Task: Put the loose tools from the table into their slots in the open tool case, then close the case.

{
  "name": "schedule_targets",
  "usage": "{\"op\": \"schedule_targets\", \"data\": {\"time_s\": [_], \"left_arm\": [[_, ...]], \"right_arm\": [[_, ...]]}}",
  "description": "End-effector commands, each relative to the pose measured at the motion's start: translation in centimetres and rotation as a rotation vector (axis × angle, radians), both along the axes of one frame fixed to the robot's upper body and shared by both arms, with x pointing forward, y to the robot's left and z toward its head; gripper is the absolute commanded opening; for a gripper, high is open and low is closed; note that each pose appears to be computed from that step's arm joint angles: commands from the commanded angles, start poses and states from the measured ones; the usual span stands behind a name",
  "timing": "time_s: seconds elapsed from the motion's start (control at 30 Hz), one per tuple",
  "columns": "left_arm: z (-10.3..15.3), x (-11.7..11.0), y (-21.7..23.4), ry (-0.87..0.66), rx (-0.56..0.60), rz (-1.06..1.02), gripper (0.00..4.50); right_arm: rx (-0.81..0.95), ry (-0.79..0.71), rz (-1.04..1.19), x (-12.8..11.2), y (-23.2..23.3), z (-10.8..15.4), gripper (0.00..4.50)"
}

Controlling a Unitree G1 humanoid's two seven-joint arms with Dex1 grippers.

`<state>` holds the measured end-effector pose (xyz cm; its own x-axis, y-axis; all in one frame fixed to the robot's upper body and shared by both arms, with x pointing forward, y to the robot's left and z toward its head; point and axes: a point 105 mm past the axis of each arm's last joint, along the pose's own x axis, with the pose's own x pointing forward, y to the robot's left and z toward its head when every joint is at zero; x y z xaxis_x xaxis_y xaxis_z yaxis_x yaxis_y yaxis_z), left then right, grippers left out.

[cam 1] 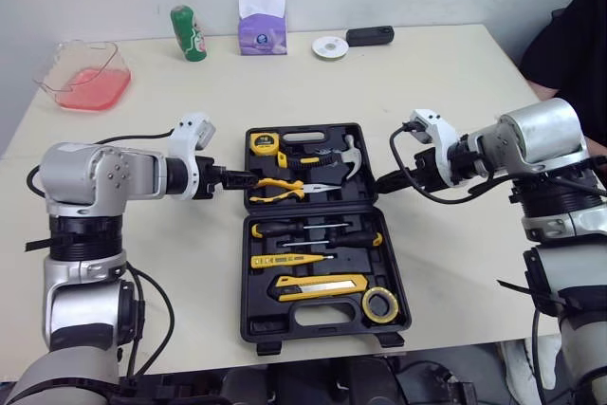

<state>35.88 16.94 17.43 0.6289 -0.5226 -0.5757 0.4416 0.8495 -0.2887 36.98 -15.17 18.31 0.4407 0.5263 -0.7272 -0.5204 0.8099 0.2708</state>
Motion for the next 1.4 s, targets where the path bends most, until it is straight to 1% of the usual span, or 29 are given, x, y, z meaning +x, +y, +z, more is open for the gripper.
{"op": "schedule_targets", "data": {"time_s": [0.03, 0.23, 0.43, 0.67, 0.93, 1.17, 1.27, 1.3, 1.33, 1.37, 1.4], "left_arm": [[0.4, 0.6, 0.1, -0.025, 0.019, 0.018, 4.46], [-0.2, 0.8, 0.2, -0.033, 0.063, 0.004, 4.46], [-0.4, 1.1, -0.1, -0.028, 0.046, 0.025, 4.46], [-1.3, 1.7, 0.4, -0.028, 0.093, 0.05, 4.46], [-2.0, 1.6, -0.2, -0.005, 0.097, 0.031, 4.46], [-2.6, 1.8, -0.6, 0.001, 0.103, 0.03, 4.46], [-2.9, 1.8, -0.9, 0.008, 0.098, 0.019, 3.64], [-2.9, 1.8, -1.1, 0.012, 0.094, 0.013, 3.26], [-3.0, 1.8, -1.3, 0.018, 0.08, 0.012, 2.66], [-3.0, 1.8, -1.5, 0.022, 0.07, 0.011, 2.33], [-3.0, 1.8, -1.5, 0.023, 0.068, 0.01, 1.82]], "right_arm": [[-0.002, -0.042, -0.021, 0.6, 0.1, 1.0, 4.5], [-0.016, -0.053, -0.027, 1.1, 0.4, 0.8, 4.5], [-0.033, -0.056, -0.033, 1.2, 0.4, 0.5, 4.5], [-0.063, -0.066, -0.053, 1.7, 0.1, 0.1, 4.5], [-0.094, -0.065, -0.065, 2.0, 0.3, -0.7, 4.5], [-0.1, -0.07, -0.066, 2.2, 0.5, -0.8, 4.5], [-0.085, -0.049, -0.074, 2.0, 0.6, -1.1, 3.67], [-0.08, -0.048, -0.081, 2.1, 0.6, -1.1, 3.24], [-0.075, -0.048, -0.085, 2.1, 0.6, -1.1, 2.59], [-0.071, -0.048, -0.088, 2.1, 0.7, -1.1, 2.2], [-0.069, -0.047, -0.09, 2.1, 0.7, -1.1, 1.66]]}}
